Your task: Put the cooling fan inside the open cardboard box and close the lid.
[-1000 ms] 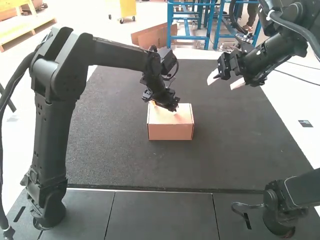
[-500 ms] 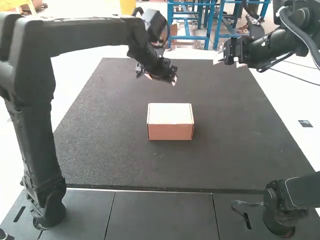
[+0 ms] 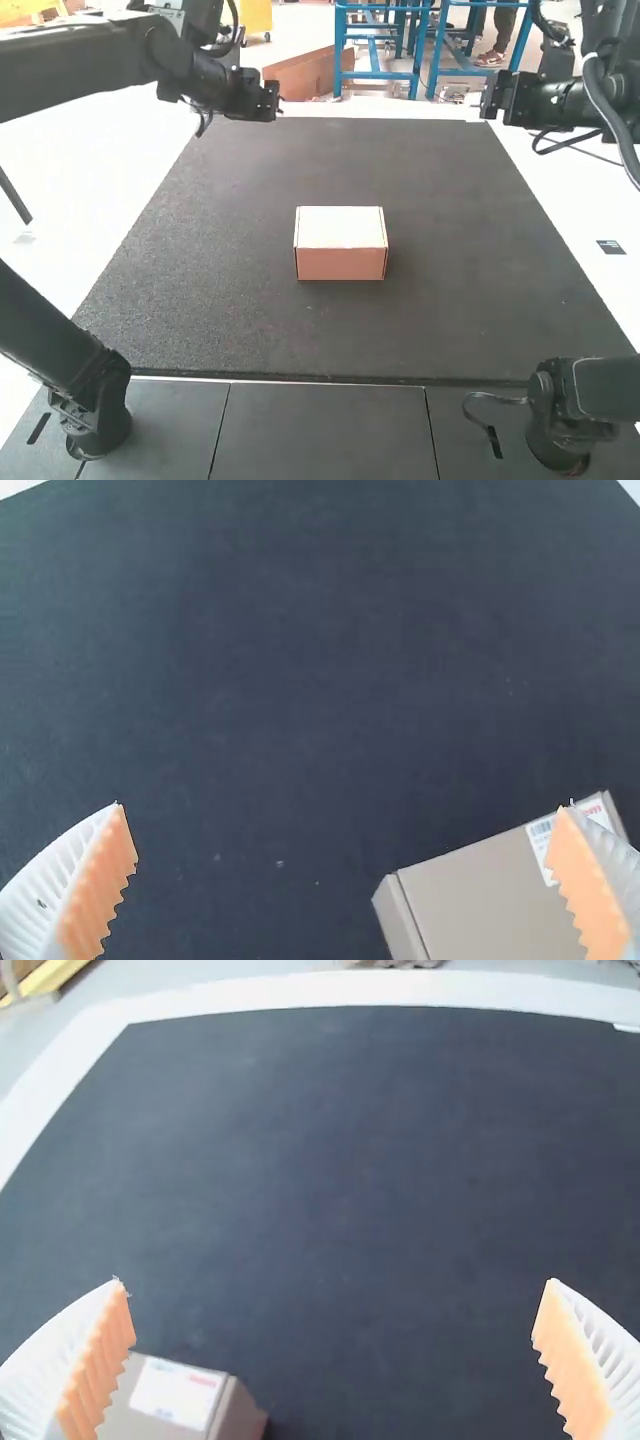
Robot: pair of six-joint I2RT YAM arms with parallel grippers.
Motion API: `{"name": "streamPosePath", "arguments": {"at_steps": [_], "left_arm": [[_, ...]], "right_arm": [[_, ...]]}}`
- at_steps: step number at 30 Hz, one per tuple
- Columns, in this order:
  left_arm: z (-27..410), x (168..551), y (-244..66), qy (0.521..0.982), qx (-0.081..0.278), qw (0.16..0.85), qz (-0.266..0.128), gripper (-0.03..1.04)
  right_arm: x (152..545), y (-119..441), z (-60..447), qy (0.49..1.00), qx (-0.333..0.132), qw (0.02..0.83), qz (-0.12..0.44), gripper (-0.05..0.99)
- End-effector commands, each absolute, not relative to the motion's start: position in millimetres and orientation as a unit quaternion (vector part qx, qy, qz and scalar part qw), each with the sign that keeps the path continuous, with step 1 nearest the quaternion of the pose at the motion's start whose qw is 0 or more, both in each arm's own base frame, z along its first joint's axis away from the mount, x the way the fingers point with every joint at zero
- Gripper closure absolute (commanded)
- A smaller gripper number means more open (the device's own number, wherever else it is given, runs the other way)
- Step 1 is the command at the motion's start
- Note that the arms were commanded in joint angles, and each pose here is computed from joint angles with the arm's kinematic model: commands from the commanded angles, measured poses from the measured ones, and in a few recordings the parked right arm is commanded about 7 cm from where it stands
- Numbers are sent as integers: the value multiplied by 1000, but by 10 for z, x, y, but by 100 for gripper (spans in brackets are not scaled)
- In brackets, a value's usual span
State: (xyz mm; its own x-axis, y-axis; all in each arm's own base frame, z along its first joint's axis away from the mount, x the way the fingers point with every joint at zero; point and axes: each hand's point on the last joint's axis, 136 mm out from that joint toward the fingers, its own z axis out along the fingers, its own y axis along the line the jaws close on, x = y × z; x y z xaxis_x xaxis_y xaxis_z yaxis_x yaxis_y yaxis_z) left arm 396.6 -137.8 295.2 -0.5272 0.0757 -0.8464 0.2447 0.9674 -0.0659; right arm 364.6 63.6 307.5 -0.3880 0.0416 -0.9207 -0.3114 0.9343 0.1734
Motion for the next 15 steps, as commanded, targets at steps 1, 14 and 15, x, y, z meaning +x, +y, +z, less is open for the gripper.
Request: {"name": "streamPosePath", "arguments": {"at_steps": [1, 14, 15], "left_arm": [[3074, 3804, -1272, 847, 81, 515, -101, 4], [2887, 3224, -755, 781, 34, 615, -100, 4], [2847, 3189, -709, 778, 29, 621, -97, 4]], "right_arm": [[3590, 524, 3319, 788, -41, 589, 174, 2], [3462, 382, 2786, 801, -9, 581, 145, 2], [3460, 369, 2735, 801, -6, 582, 142, 2]]}}
